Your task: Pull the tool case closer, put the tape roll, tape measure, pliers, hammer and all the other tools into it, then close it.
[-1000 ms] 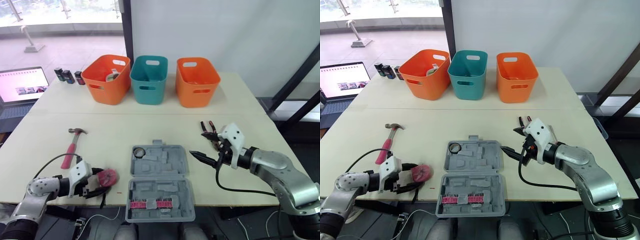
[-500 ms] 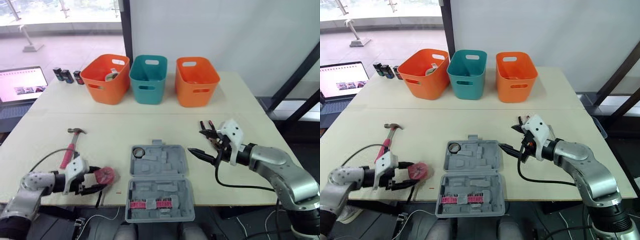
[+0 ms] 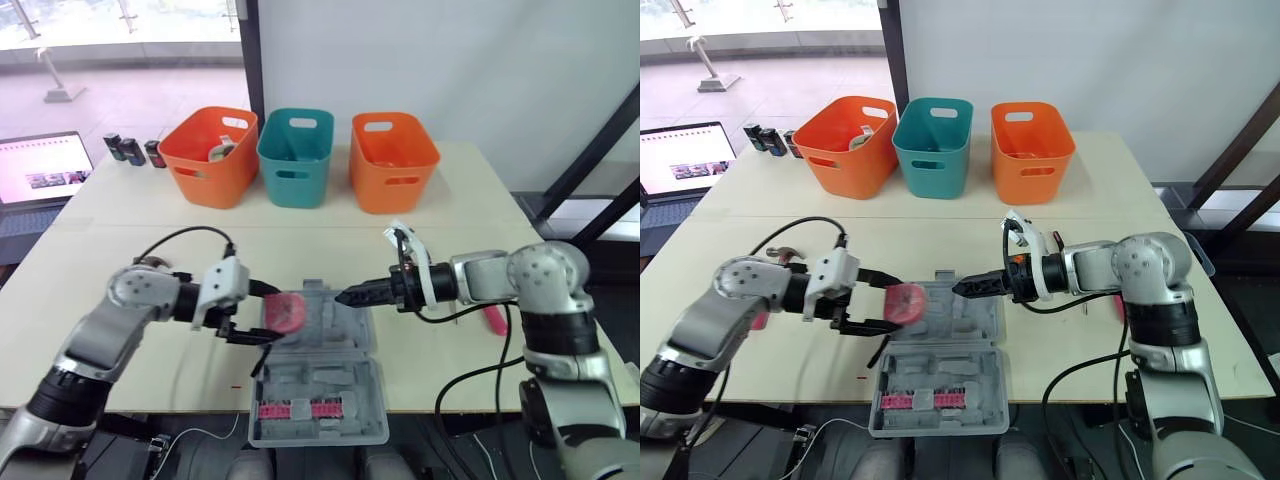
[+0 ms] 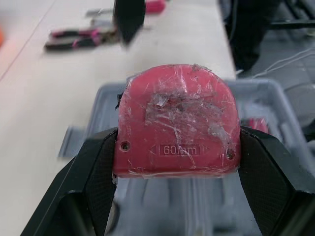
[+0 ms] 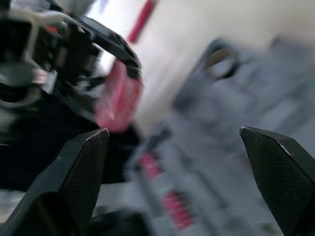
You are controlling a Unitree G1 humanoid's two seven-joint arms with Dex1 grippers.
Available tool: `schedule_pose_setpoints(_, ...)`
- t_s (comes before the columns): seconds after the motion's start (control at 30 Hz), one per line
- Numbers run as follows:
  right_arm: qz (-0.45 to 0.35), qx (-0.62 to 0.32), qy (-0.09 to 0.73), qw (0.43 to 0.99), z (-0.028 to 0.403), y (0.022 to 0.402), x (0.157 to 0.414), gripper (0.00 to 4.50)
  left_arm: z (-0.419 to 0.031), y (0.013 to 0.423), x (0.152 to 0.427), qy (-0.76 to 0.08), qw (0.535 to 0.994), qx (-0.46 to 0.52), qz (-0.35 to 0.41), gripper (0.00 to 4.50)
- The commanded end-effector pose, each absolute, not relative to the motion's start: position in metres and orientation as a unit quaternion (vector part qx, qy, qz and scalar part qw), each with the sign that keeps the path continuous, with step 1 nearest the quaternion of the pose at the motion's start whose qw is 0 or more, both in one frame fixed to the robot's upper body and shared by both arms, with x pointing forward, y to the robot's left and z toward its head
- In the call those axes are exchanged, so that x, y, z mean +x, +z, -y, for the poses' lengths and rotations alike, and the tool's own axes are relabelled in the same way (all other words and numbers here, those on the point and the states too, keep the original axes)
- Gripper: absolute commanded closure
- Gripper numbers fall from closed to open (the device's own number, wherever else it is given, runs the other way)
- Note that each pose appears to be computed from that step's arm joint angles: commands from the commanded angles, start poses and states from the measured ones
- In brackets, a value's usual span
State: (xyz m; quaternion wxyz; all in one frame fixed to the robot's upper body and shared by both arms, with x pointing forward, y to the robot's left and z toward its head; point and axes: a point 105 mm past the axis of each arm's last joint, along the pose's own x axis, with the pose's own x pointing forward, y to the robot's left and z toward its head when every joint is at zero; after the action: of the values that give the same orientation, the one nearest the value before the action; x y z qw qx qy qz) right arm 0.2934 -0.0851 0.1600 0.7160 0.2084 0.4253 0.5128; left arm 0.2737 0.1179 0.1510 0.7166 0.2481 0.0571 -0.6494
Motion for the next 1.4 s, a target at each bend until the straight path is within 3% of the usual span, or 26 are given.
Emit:
schedule_pose_setpoints(0.03, -0.466, 0.253, 0.526, 0.665, 0.077, 0.168, 0.286, 0.0, -0.106, 0.156, 0.268, -0.666, 0.698, 0.261, -0.042, 1.52)
schedule_pose_setpoints(0.63, -0.477, 0.271, 0.504, 0.667, 0.066, 0.167, 0.288, 0.0, -0.076, 0.147, 0.282, -0.652, 0.719, 0.242, -0.026, 1.52)
schedule_pose_setpoints(0.73, -0.473, 0.272, 0.505, 0.669, 0.066, 0.169, 0.289, 1.25, -0.075, 0.147, 0.282, -0.648, 0.72, 0.245, -0.025, 1.52)
schedule_pose_setpoints(0.9, -0.466, 0.277, 0.505, 0.671, 0.065, 0.171, 0.291, 3.87, -0.073, 0.148, 0.28, -0.649, 0.721, 0.242, -0.025, 1.52)
schedule_pose_setpoints(0.93, -0.465, 0.278, 0.505, 0.672, 0.065, 0.171, 0.291, 4.11, -0.073, 0.147, 0.28, -0.649, 0.721, 0.242, -0.026, 1.52)
schedule_pose_setpoints(1.23, -0.452, 0.289, 0.512, 0.671, 0.064, 0.174, 0.291, 4.11, -0.072, 0.145, 0.283, -0.648, 0.725, 0.231, -0.026, 1.52)
schedule_pose_setpoints(1.33, -0.448, 0.303, 0.509, 0.67, 0.071, 0.174, 0.292, 4.11, -0.073, 0.151, 0.284, -0.647, 0.734, 0.205, -0.015, 0.13)
schedule_pose_setpoints(1.4, -0.449, 0.311, 0.5, 0.672, 0.08, 0.173, 0.293, 4.11, -0.077, 0.153, 0.285, -0.644, 0.74, 0.193, -0.013, 0.03)
